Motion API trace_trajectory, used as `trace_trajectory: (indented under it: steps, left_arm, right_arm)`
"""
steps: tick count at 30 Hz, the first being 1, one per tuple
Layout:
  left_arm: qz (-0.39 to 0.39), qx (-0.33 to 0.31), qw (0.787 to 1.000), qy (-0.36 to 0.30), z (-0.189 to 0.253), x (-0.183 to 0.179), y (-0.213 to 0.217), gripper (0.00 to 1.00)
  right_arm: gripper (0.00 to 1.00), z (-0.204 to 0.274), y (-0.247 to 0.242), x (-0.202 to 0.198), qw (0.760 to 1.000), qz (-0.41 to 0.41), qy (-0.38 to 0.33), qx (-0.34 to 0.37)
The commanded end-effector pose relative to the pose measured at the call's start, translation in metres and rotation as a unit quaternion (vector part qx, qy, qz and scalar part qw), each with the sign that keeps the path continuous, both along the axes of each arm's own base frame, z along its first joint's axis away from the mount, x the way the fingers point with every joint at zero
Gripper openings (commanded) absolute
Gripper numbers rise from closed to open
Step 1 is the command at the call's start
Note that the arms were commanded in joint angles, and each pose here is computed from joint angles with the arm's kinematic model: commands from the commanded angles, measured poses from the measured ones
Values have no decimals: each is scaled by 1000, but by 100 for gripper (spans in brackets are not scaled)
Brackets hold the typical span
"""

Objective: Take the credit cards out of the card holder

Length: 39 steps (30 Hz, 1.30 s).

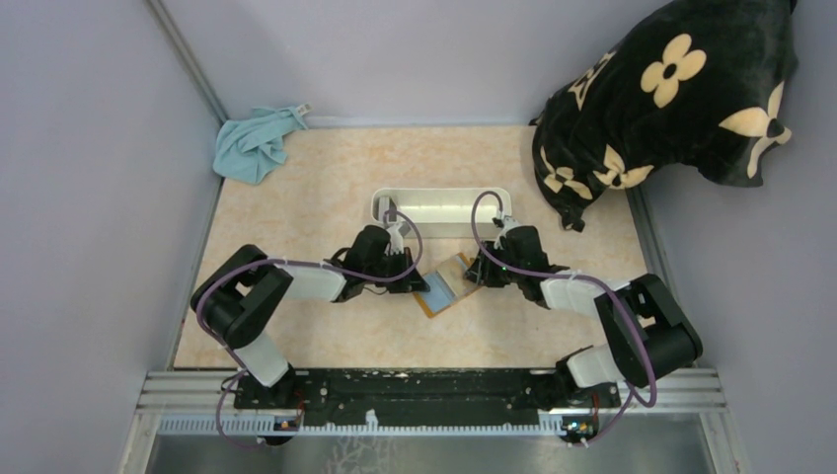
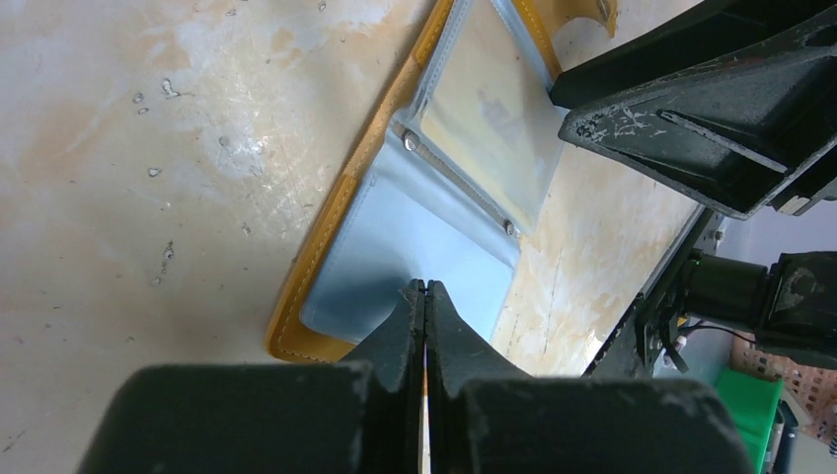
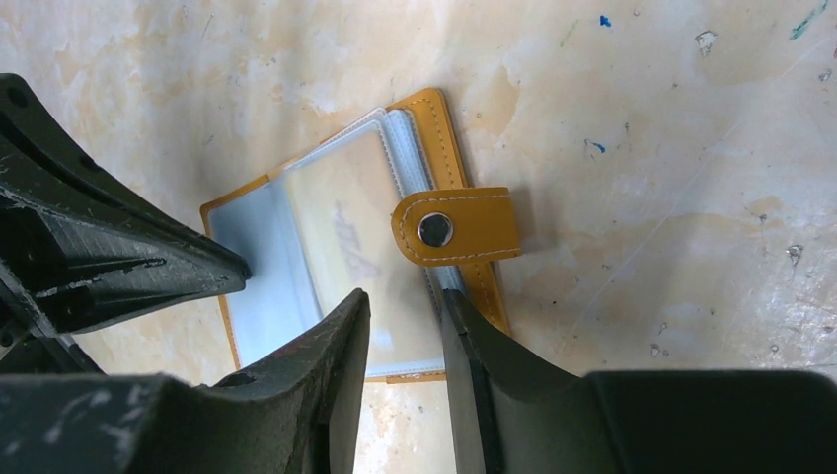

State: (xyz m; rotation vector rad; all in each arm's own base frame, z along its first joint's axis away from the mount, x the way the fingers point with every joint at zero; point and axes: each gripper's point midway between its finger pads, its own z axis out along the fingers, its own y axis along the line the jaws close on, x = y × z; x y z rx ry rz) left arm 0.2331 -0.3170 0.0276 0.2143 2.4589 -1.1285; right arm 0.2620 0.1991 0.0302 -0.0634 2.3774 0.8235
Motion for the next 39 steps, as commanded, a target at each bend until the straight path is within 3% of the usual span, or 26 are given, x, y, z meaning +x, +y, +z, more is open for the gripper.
trace_trajectory:
  steps: [1, 39]
  left_arm:
    - [-1, 24, 999, 34, -21, -15, 9, 0]
    - [-4, 26, 999, 39, -32, -12, 4, 0]
  right_arm:
    - [35, -15, -3, -9, 1000, 6, 18, -14]
    - [30, 42, 40, -23, 997, 50, -20, 51]
